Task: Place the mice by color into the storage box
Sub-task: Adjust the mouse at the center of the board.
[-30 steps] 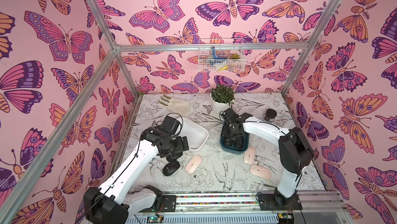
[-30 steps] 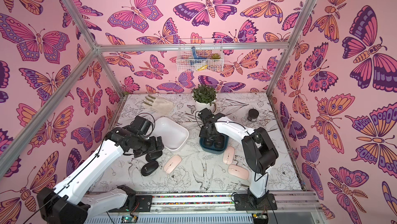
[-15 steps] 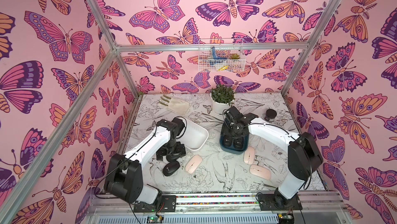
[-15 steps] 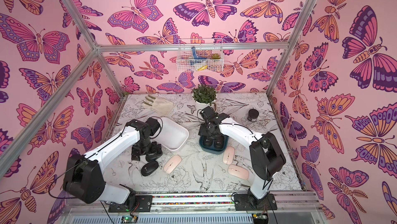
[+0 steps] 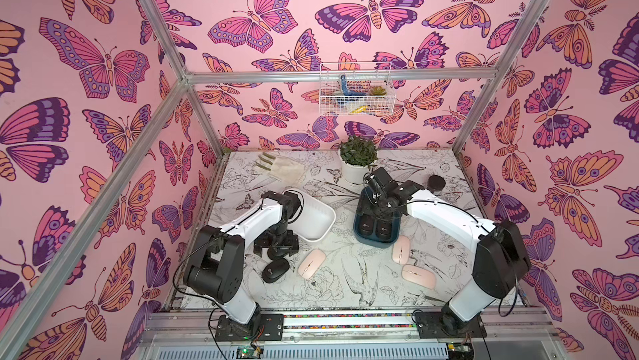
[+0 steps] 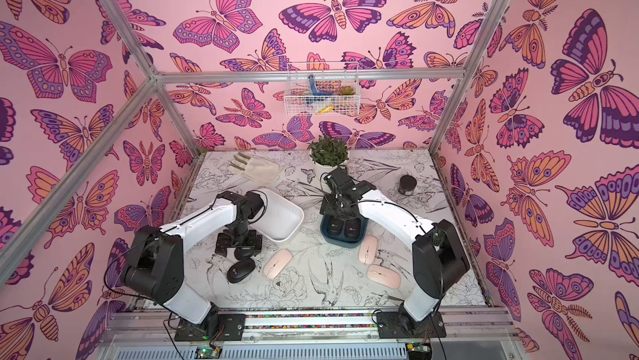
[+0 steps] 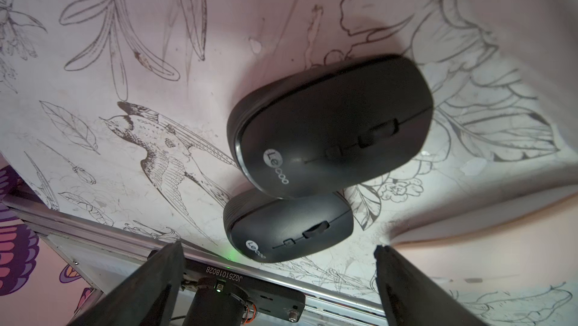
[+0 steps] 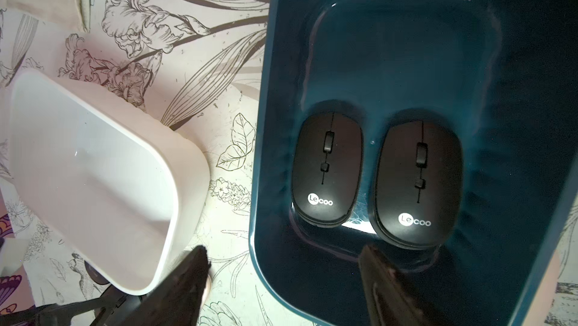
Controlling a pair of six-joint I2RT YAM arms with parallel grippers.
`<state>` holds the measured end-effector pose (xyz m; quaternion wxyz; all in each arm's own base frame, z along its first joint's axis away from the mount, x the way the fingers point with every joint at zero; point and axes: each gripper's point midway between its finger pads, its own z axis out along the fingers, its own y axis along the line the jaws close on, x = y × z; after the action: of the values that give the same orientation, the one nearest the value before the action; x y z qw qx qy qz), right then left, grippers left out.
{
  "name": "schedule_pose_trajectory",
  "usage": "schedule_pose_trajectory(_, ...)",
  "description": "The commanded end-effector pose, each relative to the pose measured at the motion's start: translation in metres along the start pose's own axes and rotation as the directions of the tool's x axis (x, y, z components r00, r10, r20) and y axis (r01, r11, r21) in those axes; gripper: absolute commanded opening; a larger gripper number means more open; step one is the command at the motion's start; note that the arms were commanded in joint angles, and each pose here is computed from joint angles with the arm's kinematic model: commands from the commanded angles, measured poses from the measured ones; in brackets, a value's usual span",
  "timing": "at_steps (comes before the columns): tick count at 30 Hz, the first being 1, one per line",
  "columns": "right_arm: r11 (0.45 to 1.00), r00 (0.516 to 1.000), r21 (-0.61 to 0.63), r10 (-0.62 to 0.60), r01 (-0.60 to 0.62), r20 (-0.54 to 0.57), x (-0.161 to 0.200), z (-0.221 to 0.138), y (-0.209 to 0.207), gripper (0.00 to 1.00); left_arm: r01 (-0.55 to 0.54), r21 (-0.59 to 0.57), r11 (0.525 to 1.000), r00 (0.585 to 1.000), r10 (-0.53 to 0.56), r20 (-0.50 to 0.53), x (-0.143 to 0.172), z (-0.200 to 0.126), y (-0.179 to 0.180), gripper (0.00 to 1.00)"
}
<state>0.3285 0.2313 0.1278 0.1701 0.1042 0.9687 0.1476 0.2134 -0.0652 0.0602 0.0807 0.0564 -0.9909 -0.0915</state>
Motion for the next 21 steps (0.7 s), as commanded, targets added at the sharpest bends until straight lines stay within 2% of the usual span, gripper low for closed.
schedule_pose_trajectory(1,1.000,0.999,-0.006,-0.017,0.017,0.031,-0.008,-0.016,0.002,0.79,-0.015,-0.022,1.000,1.000,0.015,0.002,-0.009,0.011,0.005,1.00)
schedule_pose_trajectory(10,1.000,0.999,-0.014,-0.025,0.026,0.048,-0.014,-0.025,0.007,0.79,-0.002,-0.035,0.999,1.000,0.002,-0.016,-0.021,0.026,0.016,1.00)
schedule_pose_trajectory(14,0.999,0.998,-0.021,-0.033,0.034,0.054,-0.016,-0.029,0.010,0.78,0.060,-0.005,0.998,0.998,-0.061,-0.009,-0.027,0.030,0.024,1.00)
schedule_pose_trajectory(21,0.999,0.997,-0.025,-0.040,0.042,0.062,-0.017,-0.033,0.011,0.78,0.148,0.041,0.988,0.987,-0.150,0.057,-0.040,0.016,0.042,1.00)
